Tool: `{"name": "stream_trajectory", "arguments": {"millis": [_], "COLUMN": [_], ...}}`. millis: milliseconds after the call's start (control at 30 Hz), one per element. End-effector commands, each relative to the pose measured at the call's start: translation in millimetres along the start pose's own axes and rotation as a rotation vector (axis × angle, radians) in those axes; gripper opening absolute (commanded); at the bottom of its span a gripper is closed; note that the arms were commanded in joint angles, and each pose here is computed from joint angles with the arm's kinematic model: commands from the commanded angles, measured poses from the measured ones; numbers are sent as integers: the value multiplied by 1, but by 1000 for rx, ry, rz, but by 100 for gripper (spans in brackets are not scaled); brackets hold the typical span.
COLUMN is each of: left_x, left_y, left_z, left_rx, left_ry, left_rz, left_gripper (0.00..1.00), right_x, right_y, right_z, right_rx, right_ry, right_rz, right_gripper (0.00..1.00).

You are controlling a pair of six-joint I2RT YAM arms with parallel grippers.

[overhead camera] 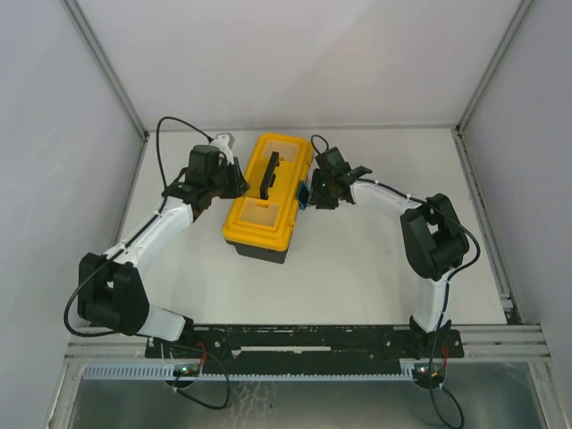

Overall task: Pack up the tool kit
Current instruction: Close the toolbox at the center of the board.

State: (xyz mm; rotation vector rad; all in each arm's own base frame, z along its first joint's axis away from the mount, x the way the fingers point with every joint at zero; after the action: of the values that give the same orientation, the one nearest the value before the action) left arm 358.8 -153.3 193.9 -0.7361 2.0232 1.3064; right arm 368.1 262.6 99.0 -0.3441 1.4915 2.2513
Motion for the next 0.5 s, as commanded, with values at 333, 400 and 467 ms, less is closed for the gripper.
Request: {"name": "stream_trajectory", "arguments": {"millis": [333, 400, 467], "left_x": [83, 86, 88], "left_y": [-15, -16, -15], "left_z": [-42, -43, -45], "left_rx": [261, 273, 292], "left_ry": [-58, -60, -66], "left_rz": [296, 307, 312], "left_gripper": [17, 16, 16], "right_x": [-26, -27, -25], "right_y": [10, 12, 14], "right_z": [113, 124, 135], "right_rx": [-386, -447, -510], "right_ry": [35, 42, 54], "right_rz": [-106, -110, -109], "right_gripper": [34, 33, 32]}}
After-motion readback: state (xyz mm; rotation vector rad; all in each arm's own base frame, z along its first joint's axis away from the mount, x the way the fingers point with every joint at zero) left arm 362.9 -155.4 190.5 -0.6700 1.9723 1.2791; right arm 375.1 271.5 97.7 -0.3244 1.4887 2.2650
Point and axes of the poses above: each gripper's point midway between its finger pads, its own y axis back along the fingers, its own z axis along the line the jaws close on, x = y × z, the point moved 3 cm from there along y, back along the fingers
